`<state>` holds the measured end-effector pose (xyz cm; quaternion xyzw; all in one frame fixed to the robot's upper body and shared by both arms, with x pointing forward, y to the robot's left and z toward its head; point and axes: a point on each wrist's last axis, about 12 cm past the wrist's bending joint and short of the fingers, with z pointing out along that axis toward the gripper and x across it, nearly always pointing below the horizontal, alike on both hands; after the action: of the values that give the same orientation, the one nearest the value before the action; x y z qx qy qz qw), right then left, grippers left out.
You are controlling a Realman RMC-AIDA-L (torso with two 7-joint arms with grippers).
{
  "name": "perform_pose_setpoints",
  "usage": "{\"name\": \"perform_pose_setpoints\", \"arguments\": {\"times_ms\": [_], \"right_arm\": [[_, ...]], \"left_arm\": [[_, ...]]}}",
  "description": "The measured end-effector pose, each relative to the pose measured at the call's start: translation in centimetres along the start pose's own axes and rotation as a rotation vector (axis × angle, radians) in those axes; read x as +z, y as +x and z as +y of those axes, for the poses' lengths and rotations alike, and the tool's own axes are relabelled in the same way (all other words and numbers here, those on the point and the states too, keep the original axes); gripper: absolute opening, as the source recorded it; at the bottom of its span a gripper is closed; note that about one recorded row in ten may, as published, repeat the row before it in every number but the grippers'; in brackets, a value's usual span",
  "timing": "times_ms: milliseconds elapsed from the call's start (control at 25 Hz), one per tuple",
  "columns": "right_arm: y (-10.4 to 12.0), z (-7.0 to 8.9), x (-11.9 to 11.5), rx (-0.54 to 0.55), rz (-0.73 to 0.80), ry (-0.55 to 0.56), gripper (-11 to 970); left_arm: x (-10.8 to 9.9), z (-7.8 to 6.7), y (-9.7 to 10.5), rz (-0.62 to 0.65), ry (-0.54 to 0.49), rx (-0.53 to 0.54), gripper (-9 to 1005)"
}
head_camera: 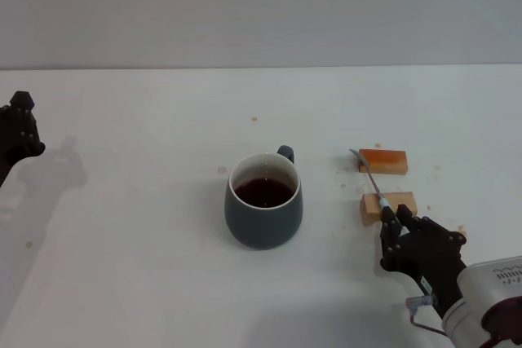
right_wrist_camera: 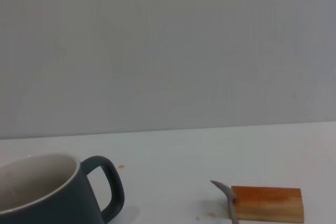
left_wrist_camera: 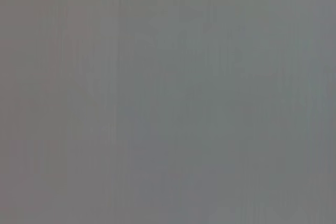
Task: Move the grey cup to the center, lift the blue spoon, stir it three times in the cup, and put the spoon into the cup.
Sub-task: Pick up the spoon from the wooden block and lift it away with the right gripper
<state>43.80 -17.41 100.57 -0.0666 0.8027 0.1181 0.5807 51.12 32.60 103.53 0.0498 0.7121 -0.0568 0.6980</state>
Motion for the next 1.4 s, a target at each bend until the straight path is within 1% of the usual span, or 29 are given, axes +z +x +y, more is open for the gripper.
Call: {"name": "perform_pose_setpoints", "arguments": {"times_ms": [80, 800, 1080, 1400], "right_arm": [[-0.1, -0.03, 0.06, 0.001, -0.003, 0.001, 165], [-0.16, -0.2, 0.22, -0.003, -0.003, 0.004, 170], [-0.31, -0.01, 0.59, -0.036, 0.015, -0.039, 172], [-0.4, -0.03, 0.67, -0.051, 0.013, -0.048, 217]], "left_arm": [[0.0, 0.01, 0.0, 0.0, 0.0, 0.0, -2], [0.32, -0.02, -0.12, 0.004, 0.011, 0.013, -2], [0.34, 0.0, -0.12, 0.004, 0.011, 0.013, -2], [0.25, 0.05, -0.08, 0.006, 0.008, 0.012, -2]]}}
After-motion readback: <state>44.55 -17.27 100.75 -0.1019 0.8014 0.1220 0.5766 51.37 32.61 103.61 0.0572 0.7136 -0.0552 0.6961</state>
